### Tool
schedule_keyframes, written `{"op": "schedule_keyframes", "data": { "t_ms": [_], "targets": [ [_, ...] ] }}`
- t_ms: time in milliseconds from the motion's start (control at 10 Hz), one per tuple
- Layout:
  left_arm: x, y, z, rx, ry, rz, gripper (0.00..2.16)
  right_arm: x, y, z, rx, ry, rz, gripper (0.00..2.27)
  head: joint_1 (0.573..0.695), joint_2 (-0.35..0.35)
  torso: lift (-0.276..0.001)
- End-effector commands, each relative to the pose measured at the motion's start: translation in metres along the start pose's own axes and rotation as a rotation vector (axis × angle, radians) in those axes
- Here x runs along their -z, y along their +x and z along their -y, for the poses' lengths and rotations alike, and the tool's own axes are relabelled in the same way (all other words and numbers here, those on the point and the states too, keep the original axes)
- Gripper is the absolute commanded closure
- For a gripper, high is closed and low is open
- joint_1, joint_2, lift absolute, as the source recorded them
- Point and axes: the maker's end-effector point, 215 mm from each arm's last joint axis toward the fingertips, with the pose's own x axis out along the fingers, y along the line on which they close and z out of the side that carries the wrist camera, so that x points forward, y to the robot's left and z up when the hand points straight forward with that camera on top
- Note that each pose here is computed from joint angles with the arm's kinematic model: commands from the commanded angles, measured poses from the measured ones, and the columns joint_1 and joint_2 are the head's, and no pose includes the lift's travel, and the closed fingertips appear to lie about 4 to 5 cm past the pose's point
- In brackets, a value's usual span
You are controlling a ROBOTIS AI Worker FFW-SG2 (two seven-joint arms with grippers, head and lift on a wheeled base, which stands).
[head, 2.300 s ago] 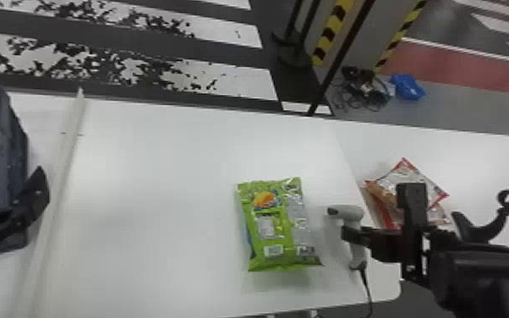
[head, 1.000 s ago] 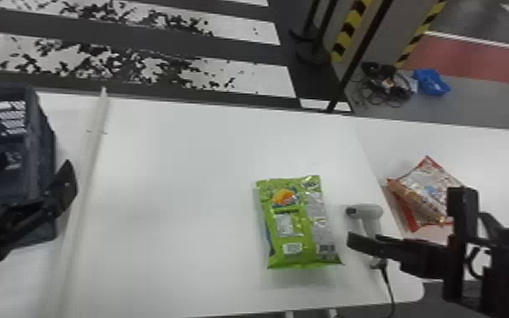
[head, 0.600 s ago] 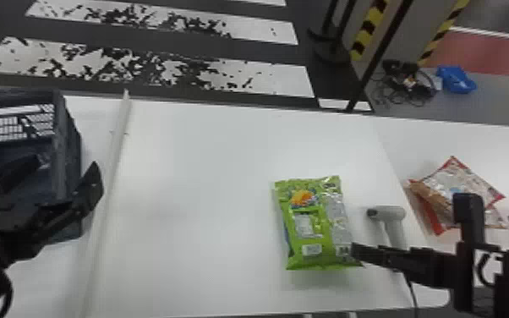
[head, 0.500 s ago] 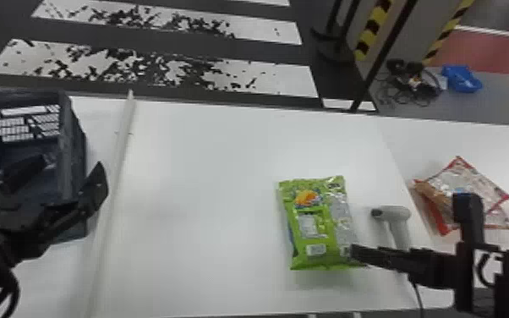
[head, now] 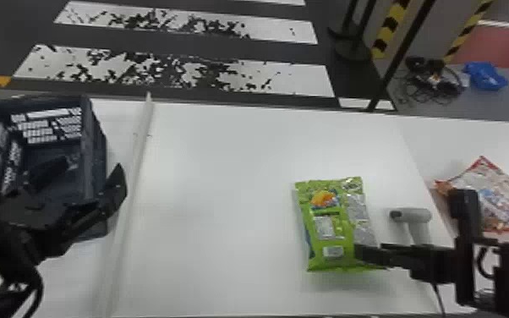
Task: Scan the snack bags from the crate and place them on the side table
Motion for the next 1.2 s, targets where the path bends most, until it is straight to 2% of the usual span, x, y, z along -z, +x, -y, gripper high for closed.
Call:
{"op": "schedule_keyframes", "data": {
  "t_ms": [0,100,200,300,500,800,900,1100],
  "targets": [
    [0.0,0.0,0.0,0.0,-0.001,0.0,0.08,0.001,0.009,0.005,0.0,-0.018,-0.014,0.26,0.695,-0.114,-0.094],
    [0.0,0.0,0.0,0.0,-0.001,0.0,0.08,0.001,0.011,0.006,-0.009,-0.023,-0.011,0.9,0.695,-0.111,-0.094],
    [0.001,0.0,0.0,-0.001,-0.003,-0.003,0.08,0.004,0.013,0.008,-0.003,-0.024,-0.019,1.8,0.695,-0.11,-0.094],
    [0.0,0.001,0.0,-0.001,-0.002,0.0,0.08,0.002,0.01,0.01,-0.003,-0.027,-0.013,2.05,0.695,-0.111,-0.094],
    [0.001,0.001,-0.001,-0.002,-0.002,-0.001,0.08,-0.004,0.004,0.005,-0.049,-0.007,0.011,2.24,0.695,-0.115,-0.094],
    [0.001,0.001,-0.001,-0.002,-0.002,-0.001,0.08,-0.031,-0.024,0.005,-0.126,0.065,0.117,2.24,0.695,-0.118,-0.094],
    [0.001,0.0,-0.001,-0.004,-0.001,-0.001,0.08,-0.046,-0.04,0.008,-0.153,0.1,0.18,2.24,0.695,-0.128,-0.094],
    [-0.002,0.001,-0.001,-0.004,-0.002,0.004,0.08,-0.097,-0.086,0.037,-0.114,0.121,0.398,2.24,0.695,-0.158,-0.094]
  ]
}}
